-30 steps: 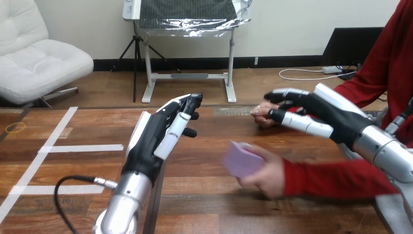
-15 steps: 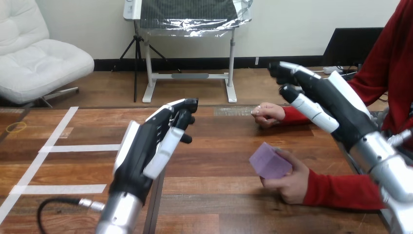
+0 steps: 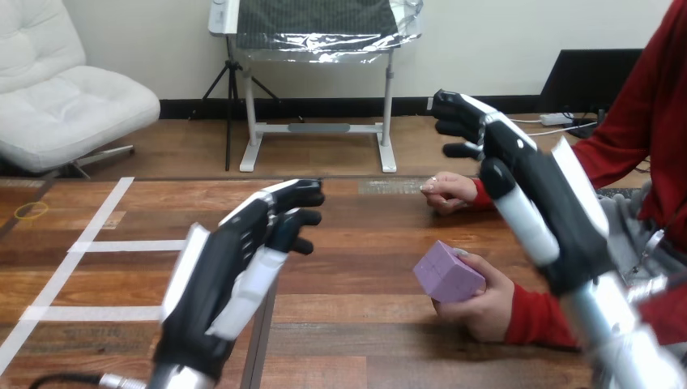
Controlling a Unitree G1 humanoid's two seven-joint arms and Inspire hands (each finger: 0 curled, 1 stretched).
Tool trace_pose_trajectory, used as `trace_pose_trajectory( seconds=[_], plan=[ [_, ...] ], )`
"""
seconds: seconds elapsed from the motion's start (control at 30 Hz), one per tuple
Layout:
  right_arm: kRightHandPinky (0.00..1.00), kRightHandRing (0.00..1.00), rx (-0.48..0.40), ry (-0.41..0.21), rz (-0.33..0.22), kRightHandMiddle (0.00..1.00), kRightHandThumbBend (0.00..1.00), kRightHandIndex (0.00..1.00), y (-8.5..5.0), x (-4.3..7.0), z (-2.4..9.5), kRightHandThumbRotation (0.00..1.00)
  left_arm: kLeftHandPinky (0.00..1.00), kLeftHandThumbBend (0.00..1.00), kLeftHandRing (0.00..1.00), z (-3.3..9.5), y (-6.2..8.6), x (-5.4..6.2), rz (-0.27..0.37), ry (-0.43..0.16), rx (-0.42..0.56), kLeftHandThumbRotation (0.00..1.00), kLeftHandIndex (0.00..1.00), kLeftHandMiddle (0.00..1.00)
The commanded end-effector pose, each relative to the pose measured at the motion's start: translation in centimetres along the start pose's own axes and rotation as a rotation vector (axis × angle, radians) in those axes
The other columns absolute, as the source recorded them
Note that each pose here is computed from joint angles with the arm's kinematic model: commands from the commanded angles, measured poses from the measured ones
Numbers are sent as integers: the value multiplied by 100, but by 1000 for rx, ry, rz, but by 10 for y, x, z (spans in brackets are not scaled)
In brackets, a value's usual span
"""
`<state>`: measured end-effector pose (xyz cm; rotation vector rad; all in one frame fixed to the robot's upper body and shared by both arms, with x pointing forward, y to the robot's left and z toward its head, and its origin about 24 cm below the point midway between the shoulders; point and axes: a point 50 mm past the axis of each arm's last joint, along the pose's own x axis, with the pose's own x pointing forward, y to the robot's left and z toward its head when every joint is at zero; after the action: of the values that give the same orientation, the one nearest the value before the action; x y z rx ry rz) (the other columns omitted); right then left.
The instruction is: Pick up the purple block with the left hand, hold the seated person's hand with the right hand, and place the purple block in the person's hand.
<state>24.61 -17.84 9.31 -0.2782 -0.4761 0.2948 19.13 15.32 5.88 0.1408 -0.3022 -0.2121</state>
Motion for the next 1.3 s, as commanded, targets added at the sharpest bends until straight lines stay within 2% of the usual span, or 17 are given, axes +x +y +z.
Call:
trace_pose_trajectory(
  seconds=[0.0,0.07,0.23,0.43,0.83,1.03,1.27],
  plan=[
    [81,85,70,-89,-66,87,79,86,11,-5,14,100,61,69,72,20,2,0,13,-121,-27,88,74,76],
    [81,85,103,-86,-59,87,78,86,19,-12,14,100,61,70,71,20,3,-5,32,-137,-35,86,73,75],
    [83,87,134,-76,-37,88,76,87,31,-24,12,100,61,72,70,22,5,-11,59,-158,-39,86,73,73],
    [85,89,156,-59,-32,89,73,89,39,-35,9,100,59,66,69,24,7,-16,74,-191,-43,87,73,74],
    [83,88,196,-26,-16,89,70,88,46,-51,4,100,56,60,71,24,6,-18,113,-224,-79,85,75,74],
    [83,87,213,-16,-18,89,69,88,47,-56,4,100,60,59,73,22,4,-15,119,-232,-82,88,76,76],
    [83,87,226,-3,-13,88,69,89,50,-61,5,100,66,58,75,21,1,-12,119,-247,-106,86,77,77]
  ],
)
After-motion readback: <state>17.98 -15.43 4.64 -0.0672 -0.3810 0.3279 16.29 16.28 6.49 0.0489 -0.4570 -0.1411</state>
